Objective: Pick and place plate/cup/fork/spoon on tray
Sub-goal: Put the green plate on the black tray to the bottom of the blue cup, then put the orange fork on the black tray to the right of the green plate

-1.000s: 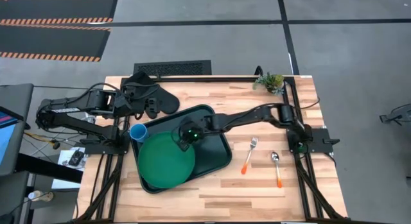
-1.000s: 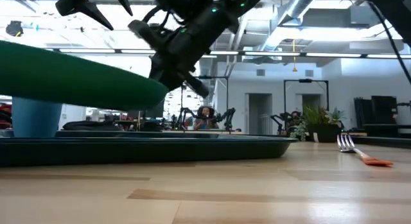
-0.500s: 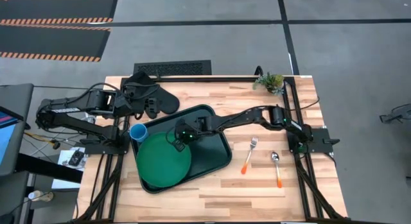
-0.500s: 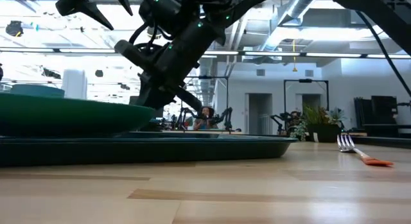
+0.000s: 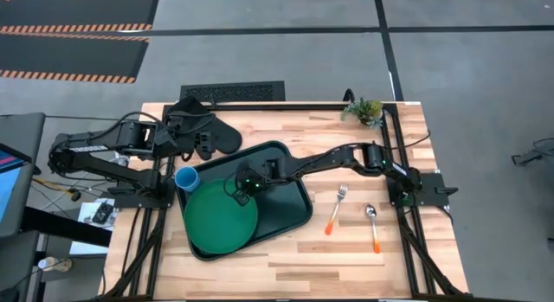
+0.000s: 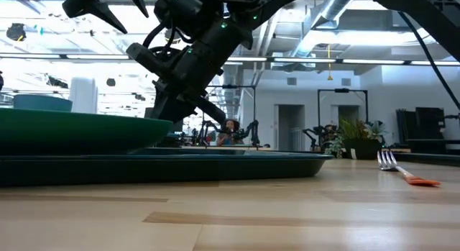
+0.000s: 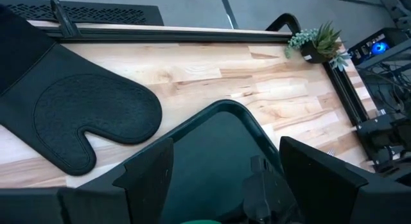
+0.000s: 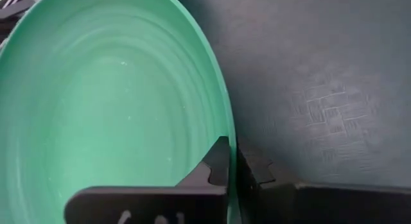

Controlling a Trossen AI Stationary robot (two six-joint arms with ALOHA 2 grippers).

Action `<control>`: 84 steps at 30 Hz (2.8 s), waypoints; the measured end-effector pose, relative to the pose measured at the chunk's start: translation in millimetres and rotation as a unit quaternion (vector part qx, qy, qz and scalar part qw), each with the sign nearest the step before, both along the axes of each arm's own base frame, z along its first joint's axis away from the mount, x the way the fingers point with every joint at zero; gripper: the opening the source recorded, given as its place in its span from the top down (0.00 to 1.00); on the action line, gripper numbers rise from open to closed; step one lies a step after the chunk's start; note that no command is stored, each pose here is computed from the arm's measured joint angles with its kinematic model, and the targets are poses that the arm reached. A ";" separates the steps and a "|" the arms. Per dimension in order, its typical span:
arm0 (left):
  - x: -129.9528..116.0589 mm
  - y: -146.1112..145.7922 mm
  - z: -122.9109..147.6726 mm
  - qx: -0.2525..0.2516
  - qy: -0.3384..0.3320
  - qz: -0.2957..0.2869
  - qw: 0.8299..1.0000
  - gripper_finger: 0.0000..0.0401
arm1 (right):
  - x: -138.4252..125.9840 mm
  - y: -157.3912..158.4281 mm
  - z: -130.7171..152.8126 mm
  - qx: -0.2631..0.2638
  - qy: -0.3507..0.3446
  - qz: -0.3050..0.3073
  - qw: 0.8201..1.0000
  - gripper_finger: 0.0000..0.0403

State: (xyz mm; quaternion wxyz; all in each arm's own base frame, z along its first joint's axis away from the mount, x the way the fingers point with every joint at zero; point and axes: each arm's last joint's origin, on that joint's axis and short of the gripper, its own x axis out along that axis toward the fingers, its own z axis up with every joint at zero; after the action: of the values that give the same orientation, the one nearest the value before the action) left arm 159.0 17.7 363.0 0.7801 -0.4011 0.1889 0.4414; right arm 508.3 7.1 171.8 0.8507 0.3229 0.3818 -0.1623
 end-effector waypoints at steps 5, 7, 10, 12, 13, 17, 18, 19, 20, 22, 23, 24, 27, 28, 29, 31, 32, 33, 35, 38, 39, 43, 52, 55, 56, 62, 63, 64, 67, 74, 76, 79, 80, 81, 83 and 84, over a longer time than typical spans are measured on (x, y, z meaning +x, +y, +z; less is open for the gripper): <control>0.0 0.0 0.0 0.000 0.000 0.000 1.000 0.33 | -0.1 -1.7 0.3 -0.005 0.000 -0.005 1.000 0.96; 0.0 0.0 0.0 0.000 0.000 0.000 1.000 0.33 | 0.0 -1.9 0.3 -0.007 0.000 -0.008 1.000 0.95; 0.0 0.0 0.0 0.000 0.000 0.000 1.000 0.33 | 0.0 -3.3 0.3 -0.006 -0.001 -0.008 1.000 0.93; 0.0 0.0 0.0 0.000 0.000 0.000 1.000 0.33 | 0.0 -3.0 0.3 -0.005 0.000 -0.007 1.000 0.92; 0.0 0.0 0.1 0.000 0.000 0.000 1.000 0.33 | -0.1 -2.0 0.3 -0.005 0.000 -0.006 1.000 0.91; 0.0 0.0 0.0 0.001 0.000 0.000 1.000 0.33 | 0.3 -2.4 0.8 -0.006 -0.003 -0.007 1.000 0.91; 0.0 0.1 0.0 0.001 0.000 0.001 1.000 0.33 | 0.4 -2.4 0.9 -0.006 -0.004 -0.007 1.000 0.91; 0.0 0.1 0.0 0.002 0.000 0.001 1.000 0.33 | 0.6 -2.4 1.0 -0.006 -0.005 -0.007 1.000 0.91; 0.0 0.1 0.0 0.002 0.000 0.001 1.000 0.33 | 0.6 -2.4 1.0 -0.006 -0.005 -0.007 1.000 0.91; 0.0 0.1 0.1 0.002 0.000 0.001 1.000 0.33 | 0.5 -2.3 1.2 -0.005 -0.005 -0.006 1.000 0.91; 0.0 0.1 0.0 0.002 0.000 0.001 1.000 0.33 | 0.5 -2.3 1.2 -0.005 -0.005 -0.006 1.000 0.91; 0.0 0.1 0.0 0.002 0.000 0.001 1.000 0.33 | 0.5 -2.3 1.2 -0.005 -0.005 -0.006 1.000 0.91; -0.1 0.1 0.1 0.002 0.000 0.002 1.000 0.33 | 0.5 -2.0 1.4 -0.005 -0.005 -0.006 1.000 0.91; -0.1 0.1 0.1 0.002 0.000 0.002 1.000 0.33 | 0.4 -1.8 1.3 -0.005 -0.005 -0.006 1.000 0.91; -0.1 0.1 0.1 0.002 0.000 0.002 1.000 0.33 | 0.4 -1.6 1.3 -0.005 -0.004 -0.006 1.000 0.91; -0.1 0.1 0.1 0.002 0.000 0.002 1.000 0.33 | 0.3 -1.6 1.3 -0.005 -0.004 -0.005 1.000 0.91; -0.1 0.1 0.1 0.002 0.000 0.002 1.000 0.33 | 0.3 -1.5 1.3 -0.005 -0.004 -0.005 1.000 0.90; -0.1 0.1 0.1 0.002 0.000 0.002 1.000 0.33 | 0.4 -1.5 1.3 -0.005 -0.004 -0.005 1.000 0.90; -0.1 0.1 0.1 0.002 0.000 0.002 1.000 0.33 | 0.4 -1.5 1.3 -0.005 -0.005 -0.005 1.000 0.89; -0.1 0.1 0.1 0.002 0.000 0.002 1.000 0.33 | 0.4 -1.5 1.5 -0.005 -0.005 -0.005 1.000 0.85; -0.1 0.1 0.1 0.002 0.000 0.002 1.000 0.33 | 0.4 -1.5 1.5 -0.005 -0.005 -0.005 1.000 0.83; -0.1 0.1 0.1 0.002 0.000 0.002 1.000 0.33 | 0.4 -1.3 1.5 -0.005 -0.005 -0.005 1.000 0.78; -0.1 0.1 0.1 0.002 0.000 0.001 1.000 0.33 | -0.6 -1.1 0.8 -0.012 0.002 0.004 1.000 0.66; -0.1 0.1 0.0 0.002 0.000 0.001 1.000 0.33 | -5.2 -5.5 1.3 -0.014 0.025 0.016 0.999 0.59; 0.0 0.0 0.0 0.002 0.001 -0.001 1.000 0.33 | -9.2 -8.4 5.7 -0.014 0.036 0.025 0.999 0.57; 0.2 -0.3 -0.2 0.006 0.010 -0.016 1.000 0.33 | -52.8 -28.3 78.8 -0.053 0.084 0.022 0.995 0.44; 0.2 -0.3 -0.2 0.007 0.011 -0.018 1.000 0.33 | -63.8 -29.6 88.9 -0.067 0.106 0.013 0.992 0.43; 0.2 -0.3 -0.2 0.007 0.012 -0.019 1.000 0.33 | -74.9 -30.0 97.6 -0.080 0.129 0.006 0.988 0.43; 0.3 -0.4 -0.1 0.008 0.012 -0.019 1.000 0.33 | -110.8 -25.1 127.2 -0.105 0.188 -0.008 0.976 0.42; 0.6 -0.8 -0.2 0.010 0.018 -0.034 0.999 0.33 | -194.1 11.6 114.2 -0.076 0.282 -0.045 0.955 0.45; 0.6 -0.8 -0.2 0.011 0.019 -0.036 0.999 0.33 | -220.6 20.7 94.8 -0.050 0.283 -0.065 0.955 0.45; 0.8 -0.8 0.0 0.013 0.020 -0.038 0.999 0.33 | -253.3 23.4 64.6 -0.001 0.250 -0.112 0.962 0.45; 0.9 -0.8 0.1 0.013 0.020 -0.038 0.999 0.33 | -262.6 22.5 57.0 0.013 0.230 -0.129 0.965 0.45; 0.9 -0.7 0.0 0.013 0.020 -0.038 0.999 0.33 | -271.9 21.1 49.9 0.026 0.214 -0.144 0.966 0.45; 0.9 -0.7 0.1 0.014 0.020 -0.038 0.999 0.33 | -289.3 18.2 38.7 0.039 0.184 -0.167 0.968 0.45; 0.9 -0.6 0.1 0.014 0.020 -0.037 0.999 0.33 | -297.1 16.6 33.9 0.040 0.170 -0.175 0.969 0.45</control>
State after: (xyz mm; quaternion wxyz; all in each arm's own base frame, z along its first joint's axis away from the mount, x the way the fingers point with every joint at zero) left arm 159.8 17.1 363.1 0.7978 -0.3738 0.2128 0.4225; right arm 211.3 23.7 205.7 0.7183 0.3864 0.4645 -0.3451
